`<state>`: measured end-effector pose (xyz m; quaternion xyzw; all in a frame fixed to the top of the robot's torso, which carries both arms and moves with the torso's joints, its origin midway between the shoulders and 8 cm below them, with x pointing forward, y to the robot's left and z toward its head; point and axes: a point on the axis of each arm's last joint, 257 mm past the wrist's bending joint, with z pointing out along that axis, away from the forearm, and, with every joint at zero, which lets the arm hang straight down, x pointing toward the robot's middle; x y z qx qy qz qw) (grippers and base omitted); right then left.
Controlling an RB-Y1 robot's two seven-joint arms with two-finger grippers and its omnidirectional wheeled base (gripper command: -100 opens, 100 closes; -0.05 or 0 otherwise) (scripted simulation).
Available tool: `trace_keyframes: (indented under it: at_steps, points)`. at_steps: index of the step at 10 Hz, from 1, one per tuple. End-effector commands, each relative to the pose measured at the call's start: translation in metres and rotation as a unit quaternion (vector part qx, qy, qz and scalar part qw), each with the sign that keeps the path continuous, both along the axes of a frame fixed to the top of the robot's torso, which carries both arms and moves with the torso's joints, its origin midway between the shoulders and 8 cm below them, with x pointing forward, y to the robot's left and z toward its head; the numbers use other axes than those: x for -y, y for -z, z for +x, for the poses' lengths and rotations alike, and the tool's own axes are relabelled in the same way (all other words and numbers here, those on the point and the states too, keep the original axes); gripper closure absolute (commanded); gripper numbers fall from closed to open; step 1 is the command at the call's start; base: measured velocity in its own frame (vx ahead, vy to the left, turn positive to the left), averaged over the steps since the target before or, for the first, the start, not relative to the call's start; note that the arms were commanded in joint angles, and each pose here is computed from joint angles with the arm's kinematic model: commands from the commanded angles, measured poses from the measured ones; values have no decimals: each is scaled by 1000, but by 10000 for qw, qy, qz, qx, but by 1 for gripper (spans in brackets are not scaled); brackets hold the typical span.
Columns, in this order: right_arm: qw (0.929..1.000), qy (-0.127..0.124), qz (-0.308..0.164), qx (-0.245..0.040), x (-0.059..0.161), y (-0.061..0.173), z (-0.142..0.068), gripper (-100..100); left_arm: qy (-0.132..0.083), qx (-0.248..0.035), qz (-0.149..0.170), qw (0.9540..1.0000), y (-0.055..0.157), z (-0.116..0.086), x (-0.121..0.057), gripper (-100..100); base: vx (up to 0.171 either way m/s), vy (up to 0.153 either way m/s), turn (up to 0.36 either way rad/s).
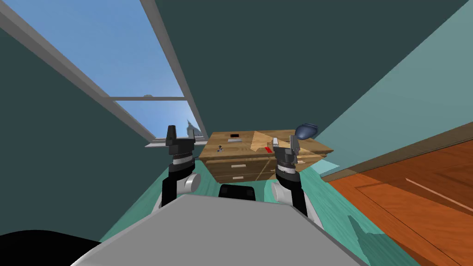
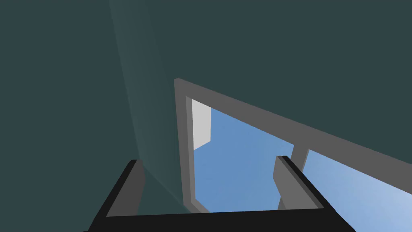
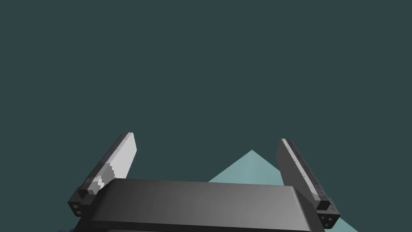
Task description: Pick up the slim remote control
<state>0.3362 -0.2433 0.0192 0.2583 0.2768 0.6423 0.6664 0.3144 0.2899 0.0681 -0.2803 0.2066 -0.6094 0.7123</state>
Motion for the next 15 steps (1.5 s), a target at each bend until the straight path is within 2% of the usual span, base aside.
trace_keyframes:
  at_steps: [1, 4, 6, 7, 8, 9, 10, 11, 13, 14, 15]
  points:
    - [9994, -26, -225, -271, -1, 17, 1, -100, 0, 0, 0, 10000, 0, 0, 0, 0, -78, -17, 125]
    - [9938, -47, -651, -904, 2, 57, 1, -100, 1, 1, -1, 10000, 0, 0, 0, 0, -204, 12, 221]
    - [9838, -52, -993, -1492, 7, 97, -4, -100, 1, 1, 0, 10000, 0, 0, 0, 0, -226, -40, 290]
    - [9837, -56, -1000, -1494, 7, 97, -4, -100, 1, 0, 0, 10000, 0, 0, 0, 0, -133, -4, -15]
    - [9759, -61, -1187, -1828, 12, 120, -9, -100, 0, 0, 0, 10000, 0, 0, 0, 0, -103, 14, 245]
    - [9759, -61, -1187, -1828, 12, 120, -9, -100, 1, 0, 0, 10000, 0, 0, 0, 0, -87, 8, 123]
    - [9663, -72, -1381, -2170, 17, 143, -16, -100, 0, 0, 0, 10000, 0, 0, 0, 0, -115, 12, 227]
    - [9660, -69, -1380, -2185, 17, 144, -17, -100, 1, 0, 0, 10000, 0, 0, 0, 0, -98, 4, 118]
    - [9425, -85, -1753, -2843, 31, 190, -33, -100, 1, 0, 0, 10000, 0, 0, 0, 0, -151, 1, 329]
    - [9389, -91, -1778, -2944, 33, 196, -38, -100, 1, 1, 0, 10000, 0, 0, 0, 0, -122, 16, 159]
    - [9222, -111, -1982, -3318, 42, 221, -52, -100, 0, 0, 0, 10000, 0, 0, 0, 0, -131, 29, 328]
